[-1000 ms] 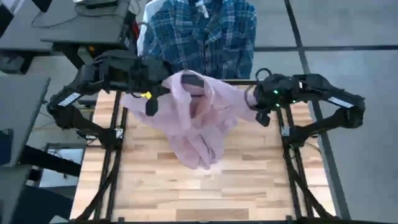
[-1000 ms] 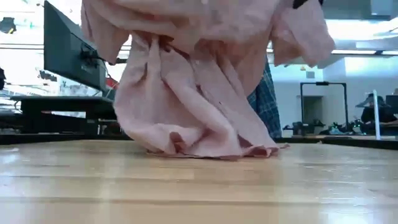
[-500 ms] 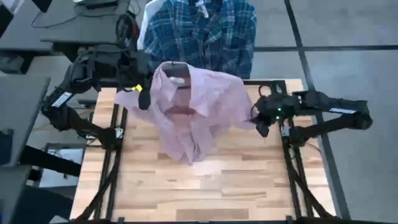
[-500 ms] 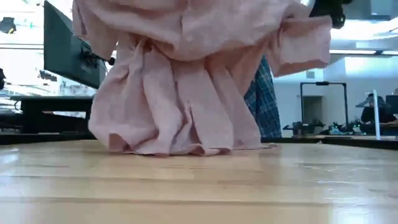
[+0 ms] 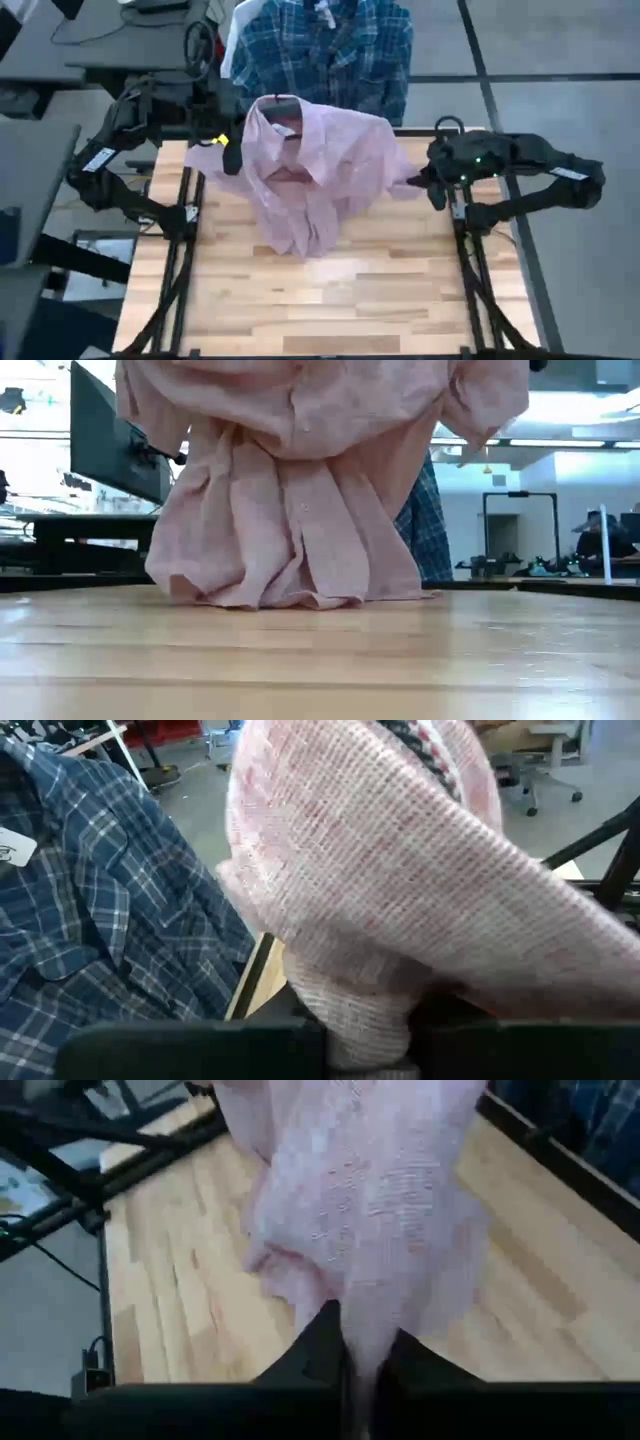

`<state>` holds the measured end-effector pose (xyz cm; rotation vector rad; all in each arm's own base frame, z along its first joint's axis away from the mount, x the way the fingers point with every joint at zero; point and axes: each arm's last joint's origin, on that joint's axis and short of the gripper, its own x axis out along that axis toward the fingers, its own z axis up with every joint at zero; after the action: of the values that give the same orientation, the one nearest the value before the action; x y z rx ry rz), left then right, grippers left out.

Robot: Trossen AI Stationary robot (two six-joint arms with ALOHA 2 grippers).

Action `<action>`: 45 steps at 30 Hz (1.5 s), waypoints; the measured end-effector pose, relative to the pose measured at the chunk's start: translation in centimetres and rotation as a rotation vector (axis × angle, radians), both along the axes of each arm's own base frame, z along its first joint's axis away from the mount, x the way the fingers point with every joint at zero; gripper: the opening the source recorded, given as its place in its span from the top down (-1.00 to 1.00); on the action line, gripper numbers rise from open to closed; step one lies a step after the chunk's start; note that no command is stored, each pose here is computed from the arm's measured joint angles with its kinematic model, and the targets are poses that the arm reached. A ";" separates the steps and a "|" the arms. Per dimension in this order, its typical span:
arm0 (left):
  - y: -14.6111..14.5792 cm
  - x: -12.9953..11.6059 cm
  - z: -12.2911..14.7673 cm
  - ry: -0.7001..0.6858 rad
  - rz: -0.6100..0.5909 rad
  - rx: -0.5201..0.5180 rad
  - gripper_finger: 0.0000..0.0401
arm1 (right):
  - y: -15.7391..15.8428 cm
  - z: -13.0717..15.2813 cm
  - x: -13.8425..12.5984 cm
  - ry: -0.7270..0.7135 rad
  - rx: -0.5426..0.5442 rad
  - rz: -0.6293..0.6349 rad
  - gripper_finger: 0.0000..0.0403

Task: Hang clothes
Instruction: Hang the pink polo shirt on the hanger rack

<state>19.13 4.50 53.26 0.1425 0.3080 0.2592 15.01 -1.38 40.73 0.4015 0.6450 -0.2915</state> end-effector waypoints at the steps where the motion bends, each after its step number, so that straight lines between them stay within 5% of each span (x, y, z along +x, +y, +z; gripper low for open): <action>1: 0.0 0.0 0.0 0.001 0.000 0.000 0.88 | -0.2 -0.1 0.2 0.012 -0.004 -0.011 0.55; 10: 0.0 0.0 0.0 0.000 -0.002 -0.010 0.88 | -3.0 0.0 1.4 -0.007 -0.111 -0.088 -0.27; 21: -0.2 0.0 -0.3 0.018 -0.050 -0.049 0.88 | -7.0 -0.9 4.6 0.087 -0.324 -0.019 -0.31; 28: -0.3 -0.5 -0.4 0.037 -0.045 -0.067 0.88 | -6.5 1.5 4.3 -0.043 -0.317 0.128 -0.31; 32: -0.3 -0.4 -0.4 0.036 -0.047 -0.061 0.88 | -6.4 0.4 5.3 -0.014 -0.247 0.193 -0.31; 36: -0.3 -0.4 -0.4 0.034 -0.049 -0.052 0.88 | -6.6 -1.1 6.9 0.054 -0.184 0.210 -0.06; 41: -0.3 -0.4 -0.3 0.029 -0.048 -0.049 0.88 | -6.0 -1.8 7.2 0.122 -0.191 0.284 0.86; 45: -0.4 -0.8 0.0 0.006 -0.046 -0.048 0.88 | -5.1 -2.3 5.5 0.233 -0.096 0.274 0.97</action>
<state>18.37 4.14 53.23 0.1032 0.3162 0.2060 20.56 -6.47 38.45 0.1845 0.9008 -0.1078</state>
